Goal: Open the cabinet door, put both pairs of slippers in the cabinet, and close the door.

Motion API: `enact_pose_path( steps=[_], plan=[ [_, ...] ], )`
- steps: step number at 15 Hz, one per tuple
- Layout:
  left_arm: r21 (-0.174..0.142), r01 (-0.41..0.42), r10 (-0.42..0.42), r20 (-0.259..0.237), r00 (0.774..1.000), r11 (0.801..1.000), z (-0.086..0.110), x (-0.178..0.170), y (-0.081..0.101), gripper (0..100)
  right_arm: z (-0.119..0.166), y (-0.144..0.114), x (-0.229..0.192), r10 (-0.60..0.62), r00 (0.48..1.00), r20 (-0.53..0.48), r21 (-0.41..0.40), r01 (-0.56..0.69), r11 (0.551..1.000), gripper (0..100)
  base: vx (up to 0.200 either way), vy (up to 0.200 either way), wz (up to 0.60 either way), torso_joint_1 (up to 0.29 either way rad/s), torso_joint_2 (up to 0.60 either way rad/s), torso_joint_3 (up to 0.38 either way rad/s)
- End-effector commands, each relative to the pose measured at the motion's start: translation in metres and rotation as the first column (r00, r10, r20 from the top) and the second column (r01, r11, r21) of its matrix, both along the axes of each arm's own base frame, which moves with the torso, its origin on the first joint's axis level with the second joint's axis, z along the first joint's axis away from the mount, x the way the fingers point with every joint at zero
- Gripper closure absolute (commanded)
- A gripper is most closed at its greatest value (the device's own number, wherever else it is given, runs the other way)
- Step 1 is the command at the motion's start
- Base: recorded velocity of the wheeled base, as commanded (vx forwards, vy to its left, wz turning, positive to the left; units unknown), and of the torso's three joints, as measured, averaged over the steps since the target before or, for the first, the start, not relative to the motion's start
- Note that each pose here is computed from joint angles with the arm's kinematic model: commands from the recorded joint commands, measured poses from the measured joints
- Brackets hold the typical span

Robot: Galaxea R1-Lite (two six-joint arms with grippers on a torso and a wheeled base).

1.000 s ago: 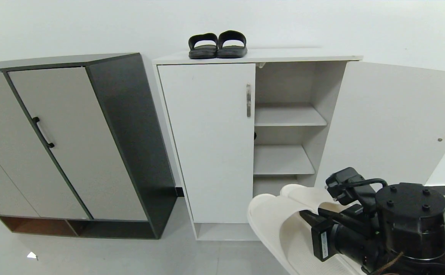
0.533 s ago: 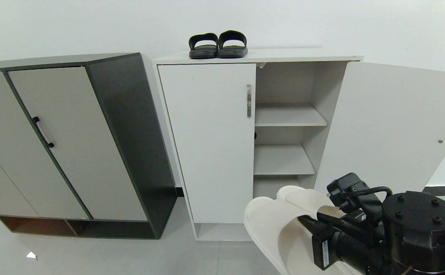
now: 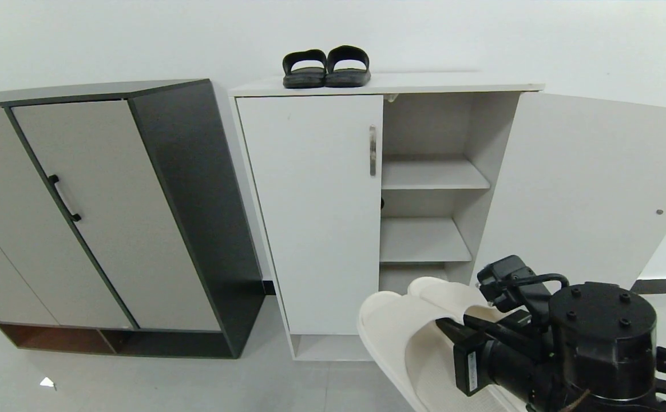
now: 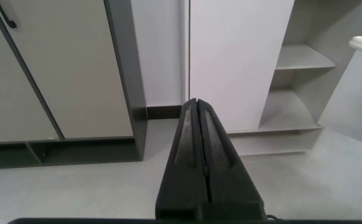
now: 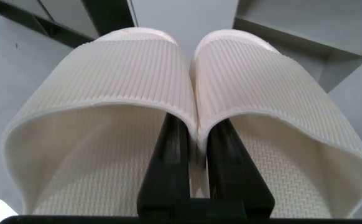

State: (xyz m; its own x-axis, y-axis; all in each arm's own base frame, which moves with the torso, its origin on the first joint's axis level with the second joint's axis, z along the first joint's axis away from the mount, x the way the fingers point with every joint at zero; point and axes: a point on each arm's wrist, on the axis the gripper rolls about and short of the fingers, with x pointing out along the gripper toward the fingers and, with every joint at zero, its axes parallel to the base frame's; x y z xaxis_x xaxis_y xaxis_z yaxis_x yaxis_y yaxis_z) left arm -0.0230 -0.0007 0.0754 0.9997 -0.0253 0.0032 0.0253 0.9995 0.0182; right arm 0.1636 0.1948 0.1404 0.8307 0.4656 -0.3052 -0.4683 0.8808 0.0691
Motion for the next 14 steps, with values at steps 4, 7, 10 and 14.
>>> enact_pose_path(
  steps=[4,7,10,14],
  plan=[
    [0.005,-0.001,0.001,-0.003,1.000,1.000,0.000,0.000,0.000,100,-0.010,0.027,0.022,-0.146,0.989,-0.009,0.018,0.147,0.989,100,0.000,0.000,0.00,0.000,0.00,0.000],
    [0.005,-0.001,0.001,-0.003,1.000,1.000,0.000,0.000,0.000,100,-0.019,0.035,0.028,-0.158,0.987,-0.025,0.001,0.159,0.987,100,0.000,-0.067,0.00,-0.001,0.00,0.001],
    [0.006,-0.001,0.001,-0.005,1.000,1.000,0.000,0.000,0.000,100,-0.018,0.036,0.029,-0.167,0.986,-0.020,0.004,0.167,0.986,100,0.000,-0.200,0.00,0.009,0.00,0.001],
    [0.005,-0.001,0.001,-0.003,1.000,1.000,0.000,0.000,0.000,100,-0.047,0.057,0.048,-0.315,0.949,0.004,-0.056,0.315,0.947,100,0.000,-0.200,0.00,0.006,0.00,0.000]
  ],
)
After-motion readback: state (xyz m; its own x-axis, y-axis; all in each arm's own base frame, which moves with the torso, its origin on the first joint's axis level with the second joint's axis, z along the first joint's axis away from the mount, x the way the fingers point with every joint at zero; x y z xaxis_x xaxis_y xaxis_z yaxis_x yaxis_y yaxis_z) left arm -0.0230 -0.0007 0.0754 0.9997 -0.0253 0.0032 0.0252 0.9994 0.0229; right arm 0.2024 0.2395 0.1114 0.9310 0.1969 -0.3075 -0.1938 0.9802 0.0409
